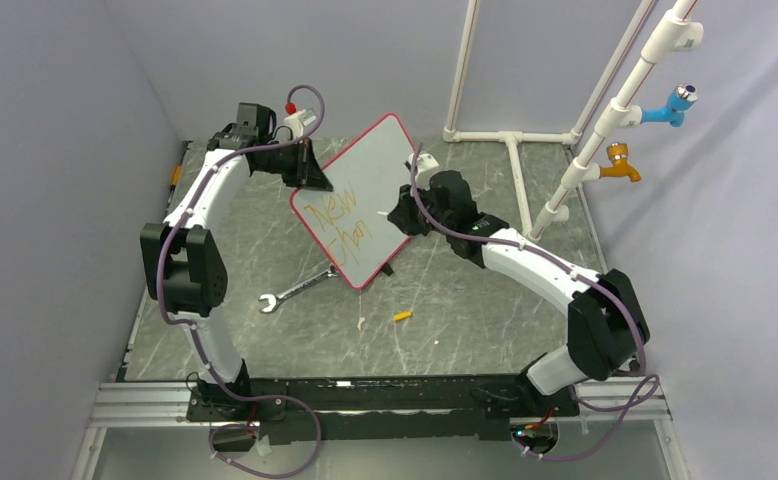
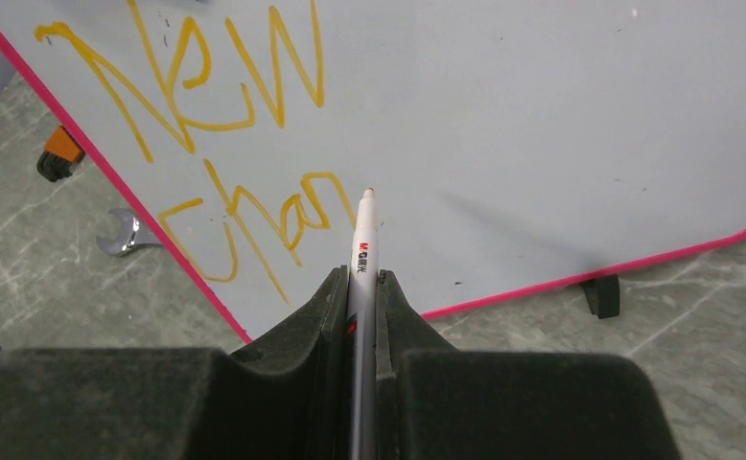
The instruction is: Write a sentence on the whiteboard
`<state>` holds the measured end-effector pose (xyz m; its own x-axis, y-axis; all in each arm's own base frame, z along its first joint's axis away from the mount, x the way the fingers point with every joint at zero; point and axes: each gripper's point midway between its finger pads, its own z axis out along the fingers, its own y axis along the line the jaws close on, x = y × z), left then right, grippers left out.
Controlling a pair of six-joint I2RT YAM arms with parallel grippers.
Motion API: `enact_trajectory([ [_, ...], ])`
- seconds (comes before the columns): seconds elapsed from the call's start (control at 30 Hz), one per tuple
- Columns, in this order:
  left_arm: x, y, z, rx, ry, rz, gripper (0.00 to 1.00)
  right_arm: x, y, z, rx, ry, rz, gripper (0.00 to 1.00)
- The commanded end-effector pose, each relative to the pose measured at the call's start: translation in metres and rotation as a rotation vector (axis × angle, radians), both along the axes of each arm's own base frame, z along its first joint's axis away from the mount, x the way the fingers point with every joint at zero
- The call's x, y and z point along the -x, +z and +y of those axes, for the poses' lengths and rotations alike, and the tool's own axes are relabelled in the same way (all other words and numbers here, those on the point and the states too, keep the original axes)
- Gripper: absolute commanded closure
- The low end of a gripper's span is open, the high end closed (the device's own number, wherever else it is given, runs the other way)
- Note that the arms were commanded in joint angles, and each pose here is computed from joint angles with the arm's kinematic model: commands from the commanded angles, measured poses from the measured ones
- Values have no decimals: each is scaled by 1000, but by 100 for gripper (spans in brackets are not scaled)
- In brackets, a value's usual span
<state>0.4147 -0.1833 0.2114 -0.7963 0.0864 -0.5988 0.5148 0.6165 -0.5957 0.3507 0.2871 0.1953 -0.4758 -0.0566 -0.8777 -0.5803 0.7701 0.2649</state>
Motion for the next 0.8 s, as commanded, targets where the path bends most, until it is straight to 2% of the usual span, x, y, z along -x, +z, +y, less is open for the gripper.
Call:
enact_trajectory([
  [0.0,-10,-23,19,-127,37,-35,100,-13,23,18,-51,43,-63,100],
  [0.77,-8,-20,22,-110,47,-41,100,-29,-13,45,-22,68,19,100],
])
